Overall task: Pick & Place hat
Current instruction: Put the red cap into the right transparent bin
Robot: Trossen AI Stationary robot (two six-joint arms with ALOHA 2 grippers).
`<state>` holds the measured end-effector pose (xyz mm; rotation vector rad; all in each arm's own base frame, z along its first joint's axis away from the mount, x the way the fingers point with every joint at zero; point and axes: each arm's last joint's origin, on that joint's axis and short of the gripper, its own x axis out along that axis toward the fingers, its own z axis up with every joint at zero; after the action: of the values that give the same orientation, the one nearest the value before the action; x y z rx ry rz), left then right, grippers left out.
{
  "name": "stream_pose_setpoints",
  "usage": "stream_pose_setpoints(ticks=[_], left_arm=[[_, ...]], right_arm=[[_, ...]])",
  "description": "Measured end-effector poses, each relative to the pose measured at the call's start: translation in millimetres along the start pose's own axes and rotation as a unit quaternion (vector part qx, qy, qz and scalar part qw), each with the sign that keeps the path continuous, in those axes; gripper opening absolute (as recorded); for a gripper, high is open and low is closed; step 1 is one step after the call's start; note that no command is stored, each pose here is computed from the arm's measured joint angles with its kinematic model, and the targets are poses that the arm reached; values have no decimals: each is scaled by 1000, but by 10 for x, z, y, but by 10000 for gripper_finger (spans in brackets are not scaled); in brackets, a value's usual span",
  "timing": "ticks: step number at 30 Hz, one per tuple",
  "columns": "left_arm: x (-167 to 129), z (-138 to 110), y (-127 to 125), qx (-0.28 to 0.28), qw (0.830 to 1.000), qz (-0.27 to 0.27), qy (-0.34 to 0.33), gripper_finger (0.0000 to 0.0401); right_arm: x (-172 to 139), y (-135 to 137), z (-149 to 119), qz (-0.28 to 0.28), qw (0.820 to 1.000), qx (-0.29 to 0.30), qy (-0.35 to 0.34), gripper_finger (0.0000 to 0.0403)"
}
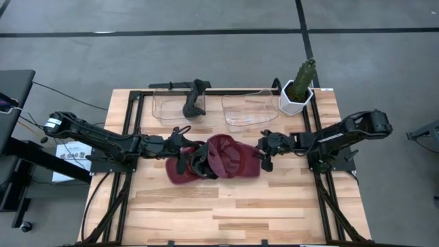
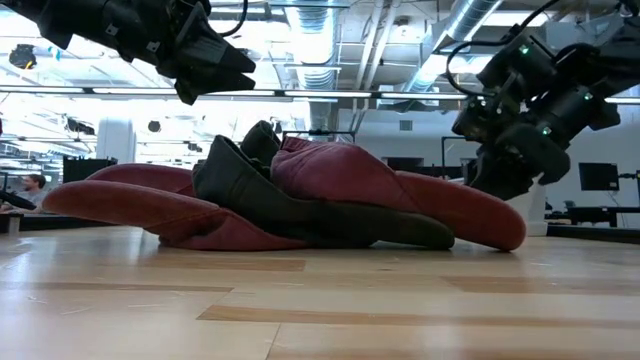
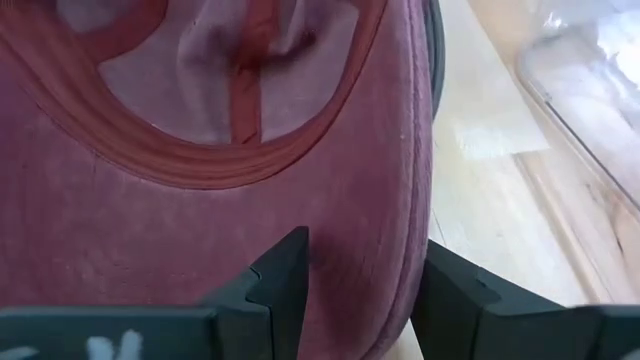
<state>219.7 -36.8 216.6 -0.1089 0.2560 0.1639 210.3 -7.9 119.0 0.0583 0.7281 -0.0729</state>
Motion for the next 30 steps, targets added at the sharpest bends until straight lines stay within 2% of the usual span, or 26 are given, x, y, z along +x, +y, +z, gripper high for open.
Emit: stream_pose_setpoints(ticks=[5, 8, 11, 15, 17, 30], left_arm=[[0, 3, -1, -1, 1000, 0, -2, 177], [0, 3, 0, -1, 1000, 0, -2, 177], [0, 3, 0, -1, 1000, 0, -1, 177], [0, 3, 0, -1, 1000, 0, -1, 177], [0, 3, 0, -1, 1000, 0, -1, 177], [0, 3, 0, -1, 1000, 0, -1, 177]], right_arm=[[4, -2, 4, -2, 1000, -6, -2, 139], [-15, -2, 20, -1, 1000, -12, -8, 126], [-41, 2, 38, 0, 1000, -18, -15, 92], [-96, 7, 63, 6, 1000, -19, -21, 28], [-128, 8, 82, 7, 999, -23, -26, 11], [-209, 64, 103, 22, 998, -37, -35, 11]])
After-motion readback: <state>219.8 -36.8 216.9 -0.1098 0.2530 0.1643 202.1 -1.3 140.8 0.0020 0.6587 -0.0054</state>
